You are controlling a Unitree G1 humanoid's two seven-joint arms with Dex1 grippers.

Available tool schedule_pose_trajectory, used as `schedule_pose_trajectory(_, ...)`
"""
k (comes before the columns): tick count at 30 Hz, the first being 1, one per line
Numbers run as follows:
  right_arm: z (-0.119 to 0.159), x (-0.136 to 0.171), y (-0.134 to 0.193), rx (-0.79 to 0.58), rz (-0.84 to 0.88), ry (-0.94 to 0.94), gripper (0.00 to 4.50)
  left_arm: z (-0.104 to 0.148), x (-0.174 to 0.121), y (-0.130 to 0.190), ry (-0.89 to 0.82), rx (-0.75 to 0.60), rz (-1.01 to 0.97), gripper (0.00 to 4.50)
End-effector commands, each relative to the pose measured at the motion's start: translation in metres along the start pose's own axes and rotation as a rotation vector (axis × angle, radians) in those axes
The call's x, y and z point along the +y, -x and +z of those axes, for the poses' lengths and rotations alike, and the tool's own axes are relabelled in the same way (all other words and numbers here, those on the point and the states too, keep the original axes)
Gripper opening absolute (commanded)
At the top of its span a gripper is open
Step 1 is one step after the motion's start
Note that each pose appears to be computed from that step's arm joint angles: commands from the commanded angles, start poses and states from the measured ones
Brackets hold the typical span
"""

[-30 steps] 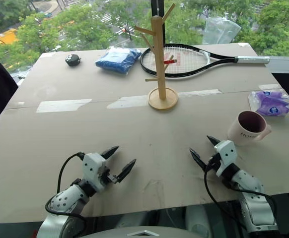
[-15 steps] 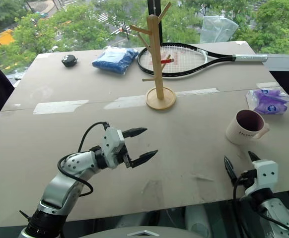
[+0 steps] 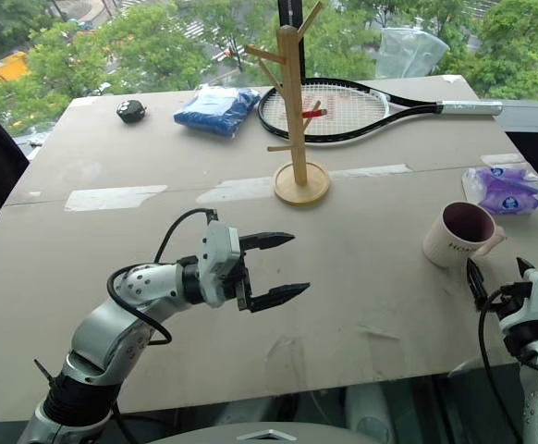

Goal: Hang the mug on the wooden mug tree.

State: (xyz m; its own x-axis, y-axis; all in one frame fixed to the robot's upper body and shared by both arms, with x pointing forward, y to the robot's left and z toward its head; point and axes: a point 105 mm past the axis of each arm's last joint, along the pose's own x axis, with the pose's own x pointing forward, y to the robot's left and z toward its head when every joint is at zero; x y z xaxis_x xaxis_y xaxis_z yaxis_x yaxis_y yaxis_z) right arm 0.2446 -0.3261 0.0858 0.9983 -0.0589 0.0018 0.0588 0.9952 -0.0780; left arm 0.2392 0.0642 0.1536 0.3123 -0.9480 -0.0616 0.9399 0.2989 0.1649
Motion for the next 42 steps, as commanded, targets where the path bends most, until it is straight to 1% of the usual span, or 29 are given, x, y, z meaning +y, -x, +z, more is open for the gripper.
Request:
schedule_pose_trajectory(1, 0.008, -0.014, -0.002, -0.034, -0.017, 0.011, 4.5, 0.017, -0.001, 0.002, -0.048, -0.034, 0.013, 4.48)
schedule_pose_trajectory(5, 0.01, -0.018, -0.008, -0.038, 0.001, 0.015, 4.5, 0.018, -0.002, 0.002, -0.047, -0.033, 0.019, 4.48)
schedule_pose_trajectory(8, 0.011, -0.02, -0.018, -0.037, 0.051, -0.006, 4.5, 0.018, -0.003, 0.002, -0.043, -0.034, 0.019, 4.48)
schedule_pose_trajectory(12, 0.012, -0.031, -0.031, -0.033, 0.08, -0.049, 4.5, 0.018, -0.004, 0.0, -0.041, -0.036, 0.012, 4.48)
schedule_pose_trajectory(16, 0.015, -0.03, -0.043, -0.035, 0.157, -0.126, 4.5, 0.017, -0.004, -0.001, -0.037, -0.038, 0.003, 4.48)
schedule_pose_trajectory(18, 0.017, -0.028, -0.047, -0.033, 0.197, -0.134, 4.5, 0.015, -0.004, 0.0, -0.035, -0.036, 0.001, 4.48)
schedule_pose_trajectory(19, 0.017, -0.026, -0.049, -0.027, 0.223, -0.135, 4.25, 0.015, -0.004, 0.0, -0.035, -0.035, 0.0, 4.5)
schedule_pose_trajectory(21, 0.016, -0.02, -0.052, -0.012, 0.275, -0.139, 3.58, 0.014, -0.004, -0.001, -0.035, -0.035, -0.001, 4.5)
schedule_pose_trajectory(22, 0.016, -0.018, -0.054, -0.007, 0.292, -0.142, 3.13, 0.014, -0.004, -0.001, -0.035, -0.035, -0.002, 4.5)
schedule_pose_trajectory(23, 0.015, -0.017, -0.055, -0.001, 0.307, -0.145, 2.55, 0.014, -0.004, -0.001, -0.035, -0.035, -0.003, 4.5)
schedule_pose_trajectory(24, 0.015, -0.015, -0.056, 0.002, 0.317, -0.143, 2.31, 0.014, -0.004, -0.001, -0.035, -0.035, -0.003, 4.5)
schedule_pose_trajectory(26, 0.014, -0.014, -0.058, 0.004, 0.325, -0.142, 1.61, 0.013, -0.004, 0.0, -0.038, -0.033, 0.0, 4.5)
schedule_pose_trajectory(27, 0.015, -0.014, -0.058, 0.002, 0.326, -0.141, 1.0, 0.013, -0.004, 0.0, -0.04, -0.033, 0.003, 4.5)
schedule_pose_trajectory(28, 0.015, -0.014, -0.059, 0.001, 0.328, -0.139, 0.53, 0.012, -0.003, 0.001, -0.04, -0.033, 0.005, 4.5)
schedule_pose_trajectory(30, 0.017, -0.011, -0.059, -0.003, 0.337, -0.135, 0.15, 0.012, -0.003, 0.001, -0.04, -0.033, 0.01, 4.5)
schedule_pose_trajectory(37, 0.029, 0.005, -0.064, -0.034, 0.389, -0.106, 0.15, 0.009, -0.002, 0.001, -0.039, -0.04, 0.024, 4.5)
schedule_pose_trajectory(40, 0.042, 0.025, -0.066, -0.041, 0.47, -0.051, 0.15, 0.005, 0.003, 0.004, -0.035, -0.047, 0.061, 4.5)
schedule_pose_trajectory(42, 0.05, 0.044, -0.067, -0.028, 0.546, 0.024, 0.15, 0.004, 0.009, 0.007, -0.015, -0.077, 0.113, 4.5)
